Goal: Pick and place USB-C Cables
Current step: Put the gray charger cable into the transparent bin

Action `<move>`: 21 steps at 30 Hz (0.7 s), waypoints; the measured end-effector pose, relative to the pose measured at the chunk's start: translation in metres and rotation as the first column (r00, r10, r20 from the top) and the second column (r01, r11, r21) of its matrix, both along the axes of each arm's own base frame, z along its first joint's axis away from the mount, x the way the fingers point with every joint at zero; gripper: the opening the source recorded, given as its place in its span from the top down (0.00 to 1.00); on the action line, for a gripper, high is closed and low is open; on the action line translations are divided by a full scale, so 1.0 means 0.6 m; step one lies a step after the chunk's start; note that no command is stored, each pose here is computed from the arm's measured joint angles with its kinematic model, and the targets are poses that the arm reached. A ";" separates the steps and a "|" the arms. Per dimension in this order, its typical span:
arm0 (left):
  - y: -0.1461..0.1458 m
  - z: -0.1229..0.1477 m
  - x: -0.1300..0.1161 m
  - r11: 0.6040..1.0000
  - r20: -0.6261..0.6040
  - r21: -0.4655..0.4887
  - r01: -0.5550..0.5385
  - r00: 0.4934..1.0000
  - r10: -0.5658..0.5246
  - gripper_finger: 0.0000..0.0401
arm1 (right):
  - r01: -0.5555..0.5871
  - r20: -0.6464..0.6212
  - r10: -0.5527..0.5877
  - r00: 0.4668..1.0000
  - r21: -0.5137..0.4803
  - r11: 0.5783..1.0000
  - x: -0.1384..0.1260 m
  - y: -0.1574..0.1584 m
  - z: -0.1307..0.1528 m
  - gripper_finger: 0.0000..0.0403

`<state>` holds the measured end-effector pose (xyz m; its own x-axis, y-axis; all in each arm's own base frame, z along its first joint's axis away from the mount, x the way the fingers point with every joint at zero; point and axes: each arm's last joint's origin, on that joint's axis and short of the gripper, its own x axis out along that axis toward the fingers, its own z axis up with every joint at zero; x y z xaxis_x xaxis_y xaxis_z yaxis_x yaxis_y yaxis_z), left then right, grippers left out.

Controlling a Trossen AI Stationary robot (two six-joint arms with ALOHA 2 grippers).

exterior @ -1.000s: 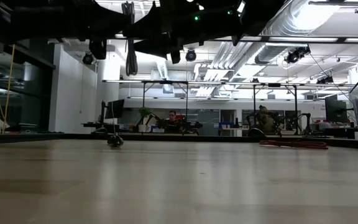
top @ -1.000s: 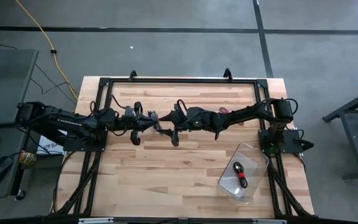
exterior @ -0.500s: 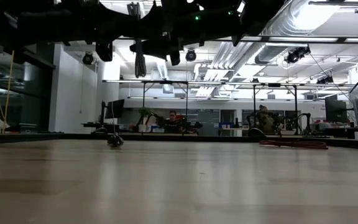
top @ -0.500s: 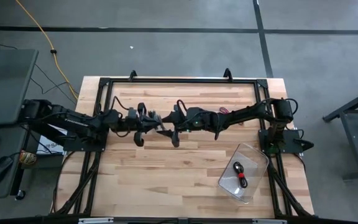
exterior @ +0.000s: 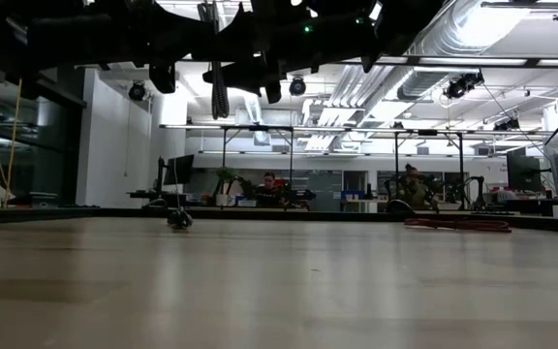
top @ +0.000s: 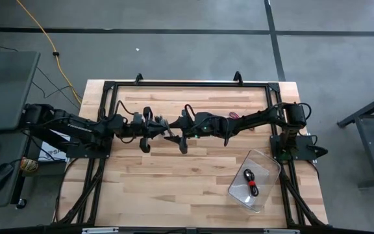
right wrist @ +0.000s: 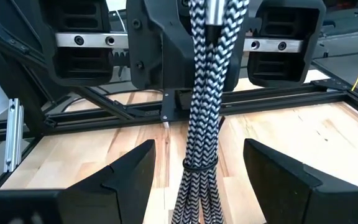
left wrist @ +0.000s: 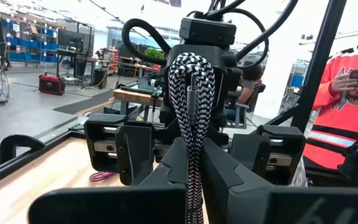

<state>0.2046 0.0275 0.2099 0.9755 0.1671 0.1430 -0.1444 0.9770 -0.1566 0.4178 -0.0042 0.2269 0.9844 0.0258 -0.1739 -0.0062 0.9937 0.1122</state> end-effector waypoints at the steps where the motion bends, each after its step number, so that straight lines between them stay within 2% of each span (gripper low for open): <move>1: 0.000 0.000 0.000 1.000 0.000 0.000 0.000 1.000 0.000 1.00 | 0.000 0.000 0.000 1.000 0.000 1.000 0.000 0.000 0.000 0.41; 6: 0.000 0.000 0.000 1.000 -0.001 0.000 0.000 1.000 0.000 1.00 | 0.000 -0.007 0.000 1.000 -0.001 1.000 0.000 0.000 -0.001 0.42; 10: 0.000 0.000 0.000 1.000 -0.001 0.000 0.000 1.000 0.000 1.00 | 0.000 -0.013 0.000 1.000 0.001 1.000 0.000 0.000 -0.002 0.47; 21: 0.000 0.000 0.000 1.000 -0.002 -0.001 -0.001 1.000 0.001 1.00 | 0.003 -0.014 -0.003 1.000 0.000 1.000 -0.001 -0.001 -0.002 0.81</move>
<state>0.2046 0.0276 0.2097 0.9756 0.1684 0.1409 -0.1460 0.9768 -0.1569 0.4175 -0.0046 0.2256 0.9819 0.0229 -0.1880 -0.0017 0.9937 0.1124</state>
